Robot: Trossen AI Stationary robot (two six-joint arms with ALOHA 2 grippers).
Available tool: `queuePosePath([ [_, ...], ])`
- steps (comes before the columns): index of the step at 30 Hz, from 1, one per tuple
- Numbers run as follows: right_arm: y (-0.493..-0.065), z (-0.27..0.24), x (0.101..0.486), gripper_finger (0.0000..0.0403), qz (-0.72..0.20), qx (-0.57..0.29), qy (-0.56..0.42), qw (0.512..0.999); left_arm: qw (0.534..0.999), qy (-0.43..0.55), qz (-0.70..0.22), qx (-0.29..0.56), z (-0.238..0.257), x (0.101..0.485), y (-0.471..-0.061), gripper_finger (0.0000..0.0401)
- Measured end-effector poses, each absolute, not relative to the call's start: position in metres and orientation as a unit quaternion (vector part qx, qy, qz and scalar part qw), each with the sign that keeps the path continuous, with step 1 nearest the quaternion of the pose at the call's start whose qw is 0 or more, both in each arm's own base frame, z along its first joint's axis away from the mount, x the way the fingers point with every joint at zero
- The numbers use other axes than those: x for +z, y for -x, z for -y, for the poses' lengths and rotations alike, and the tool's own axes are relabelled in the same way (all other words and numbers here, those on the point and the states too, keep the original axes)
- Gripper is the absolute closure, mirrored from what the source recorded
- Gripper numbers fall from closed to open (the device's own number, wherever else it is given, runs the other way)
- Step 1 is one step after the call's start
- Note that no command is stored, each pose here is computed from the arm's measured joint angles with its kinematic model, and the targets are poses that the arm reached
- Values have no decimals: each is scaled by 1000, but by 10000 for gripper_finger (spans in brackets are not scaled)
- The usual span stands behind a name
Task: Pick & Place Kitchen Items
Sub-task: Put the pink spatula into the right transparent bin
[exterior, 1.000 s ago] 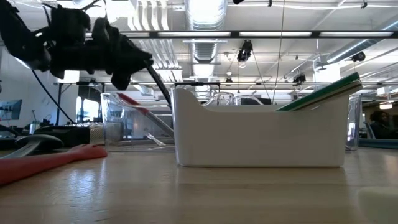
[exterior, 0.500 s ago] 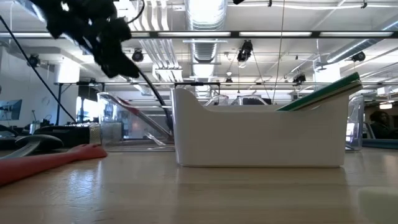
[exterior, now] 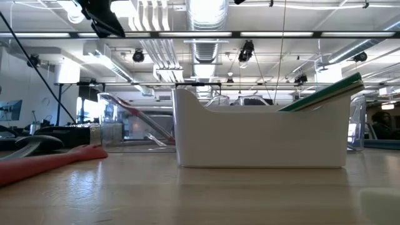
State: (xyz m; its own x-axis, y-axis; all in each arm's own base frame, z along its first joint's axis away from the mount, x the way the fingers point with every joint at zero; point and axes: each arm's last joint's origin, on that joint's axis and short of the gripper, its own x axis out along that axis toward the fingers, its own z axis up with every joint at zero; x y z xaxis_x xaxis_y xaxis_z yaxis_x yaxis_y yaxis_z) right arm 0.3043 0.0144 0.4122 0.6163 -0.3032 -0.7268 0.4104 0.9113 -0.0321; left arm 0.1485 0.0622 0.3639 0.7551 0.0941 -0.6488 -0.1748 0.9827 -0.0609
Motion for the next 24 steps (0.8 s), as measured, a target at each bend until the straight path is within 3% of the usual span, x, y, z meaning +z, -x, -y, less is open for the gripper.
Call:
queuePosePath([
  [11,-304,-14,412,360,-390,-197,-66,897,946,-19,-293,137,-66,391,-147,313],
  [17,-305,-14,412,360,-393,-190,-48,898,863,-104,-366,332,-82,383,-149,319],
  [24,-305,-14,408,360,-418,-182,-12,890,832,-93,-448,314,-88,364,-160,318],
])
